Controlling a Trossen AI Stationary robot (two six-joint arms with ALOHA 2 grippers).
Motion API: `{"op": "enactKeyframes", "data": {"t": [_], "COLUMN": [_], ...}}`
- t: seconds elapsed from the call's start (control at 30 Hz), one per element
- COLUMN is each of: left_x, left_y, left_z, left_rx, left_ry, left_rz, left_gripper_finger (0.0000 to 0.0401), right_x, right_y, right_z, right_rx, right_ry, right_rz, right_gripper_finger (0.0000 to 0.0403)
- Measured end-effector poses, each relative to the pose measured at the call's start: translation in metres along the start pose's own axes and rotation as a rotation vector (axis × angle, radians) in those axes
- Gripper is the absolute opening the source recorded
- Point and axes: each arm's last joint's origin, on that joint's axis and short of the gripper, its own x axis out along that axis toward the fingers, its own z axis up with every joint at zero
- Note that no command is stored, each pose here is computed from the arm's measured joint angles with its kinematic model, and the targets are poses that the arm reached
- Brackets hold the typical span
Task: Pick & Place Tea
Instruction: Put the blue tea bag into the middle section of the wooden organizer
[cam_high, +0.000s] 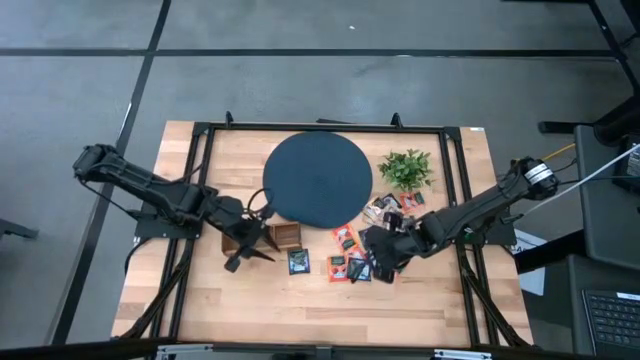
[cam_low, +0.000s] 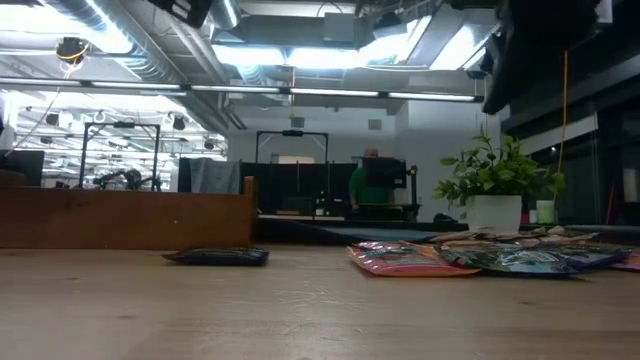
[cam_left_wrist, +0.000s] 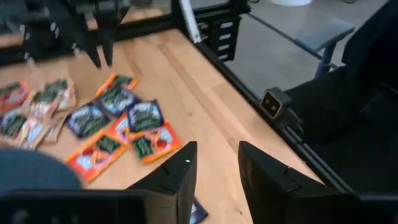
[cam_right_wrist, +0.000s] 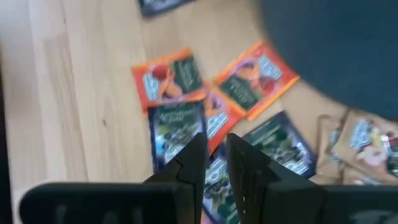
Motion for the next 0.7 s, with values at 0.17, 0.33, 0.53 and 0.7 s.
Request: {"op": "enactKeyframes", "data": {"t": [0.17,0.33,0.53,0.7], "left_x": [0.0,0.0,-0.001,0.0], "left_y": [0.0,0.003,0.005,0.003], "left_z": [0.0,-0.001,-0.002,-0.001], "left_rx": [0.016,0.064,0.026,-0.004], "left_ry": [0.011,0.028,0.029,0.026], "left_rz": [0.08,0.167,0.21,0.201], "left_gripper_finger": [0.0115,0.0107,0.0101,0.01], "right_x": [0.019,0.044,0.07,0.08], "right_y": [0.006,0.008,0.012,0.014], "right_z": [-0.006,-0.011,-0.018,-0.021], "right_rx": [-0.02,-0.026,-0.023,-0.025], "right_ry": [0.102,0.186,0.283,0.31], "right_rz": [0.024,-0.01,0.016,0.017], "right_gripper_finger": [0.0095,0.0144,0.0162,0.0157]}}
